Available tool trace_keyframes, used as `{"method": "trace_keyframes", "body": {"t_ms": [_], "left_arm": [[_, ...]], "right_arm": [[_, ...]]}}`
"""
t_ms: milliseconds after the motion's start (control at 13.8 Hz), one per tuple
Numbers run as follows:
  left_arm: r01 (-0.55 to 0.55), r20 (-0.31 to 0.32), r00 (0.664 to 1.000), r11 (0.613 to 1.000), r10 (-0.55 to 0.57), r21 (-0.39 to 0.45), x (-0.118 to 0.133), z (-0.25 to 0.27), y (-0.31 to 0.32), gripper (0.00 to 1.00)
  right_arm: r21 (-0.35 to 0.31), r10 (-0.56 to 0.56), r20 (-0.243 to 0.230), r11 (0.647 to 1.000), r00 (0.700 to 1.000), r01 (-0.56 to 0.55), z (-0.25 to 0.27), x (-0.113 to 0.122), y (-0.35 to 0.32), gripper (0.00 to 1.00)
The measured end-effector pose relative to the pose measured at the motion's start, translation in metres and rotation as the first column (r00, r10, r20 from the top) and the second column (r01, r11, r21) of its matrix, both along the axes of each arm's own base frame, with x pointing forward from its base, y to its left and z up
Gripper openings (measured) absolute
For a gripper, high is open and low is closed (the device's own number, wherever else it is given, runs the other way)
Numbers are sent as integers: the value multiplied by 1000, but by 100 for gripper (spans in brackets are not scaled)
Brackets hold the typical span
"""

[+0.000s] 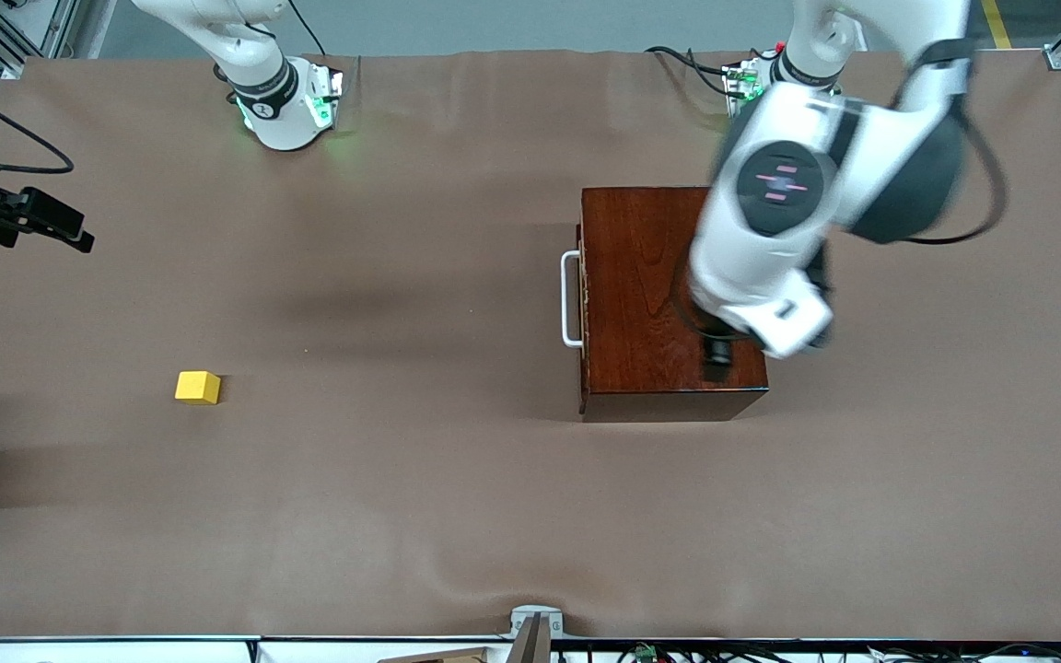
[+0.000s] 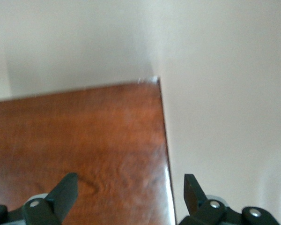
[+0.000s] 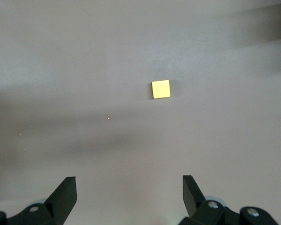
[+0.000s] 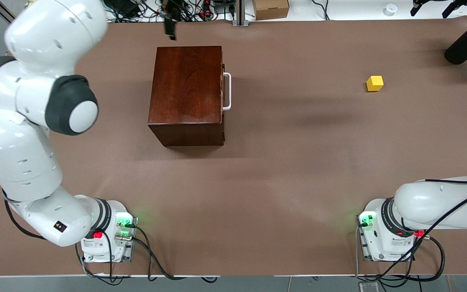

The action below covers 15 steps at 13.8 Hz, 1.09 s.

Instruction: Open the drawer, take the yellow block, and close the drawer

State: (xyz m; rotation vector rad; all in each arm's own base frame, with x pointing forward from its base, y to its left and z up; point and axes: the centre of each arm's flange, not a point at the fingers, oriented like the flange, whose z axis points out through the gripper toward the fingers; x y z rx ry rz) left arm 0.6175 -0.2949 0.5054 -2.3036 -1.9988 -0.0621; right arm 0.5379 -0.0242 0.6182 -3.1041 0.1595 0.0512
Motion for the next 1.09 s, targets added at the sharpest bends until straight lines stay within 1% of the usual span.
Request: {"method": "trace_keyframes", "body": {"t_ms": [217, 507, 651, 869, 1013, 1086], "left_arm": [[60, -12, 998, 998, -60, -13, 18, 9, 62, 100], [155, -21, 988, 987, -156, -40, 24, 26, 144, 100], [211, -19, 977, 976, -213, -53, 20, 37, 174, 100], [301, -8, 953, 950, -303, -80, 6, 56, 213, 100], [370, 2, 929, 924, -371, -94, -6, 67, 239, 100], [410, 7, 911, 907, -412, -98, -12, 72, 247, 100]], "right_arm": [[0, 0, 0, 1000, 1000, 0, 0, 0, 0, 100], [0, 0, 0, 1000, 1000, 0, 0, 0, 0, 100], [0, 0, 0, 1000, 1000, 0, 0, 0, 0, 100], [0, 0, 0, 1000, 1000, 0, 0, 0, 0, 100], [0, 0, 0, 1000, 1000, 0, 0, 0, 0, 100], [0, 0, 0, 1000, 1000, 0, 0, 0, 0, 100]]}}
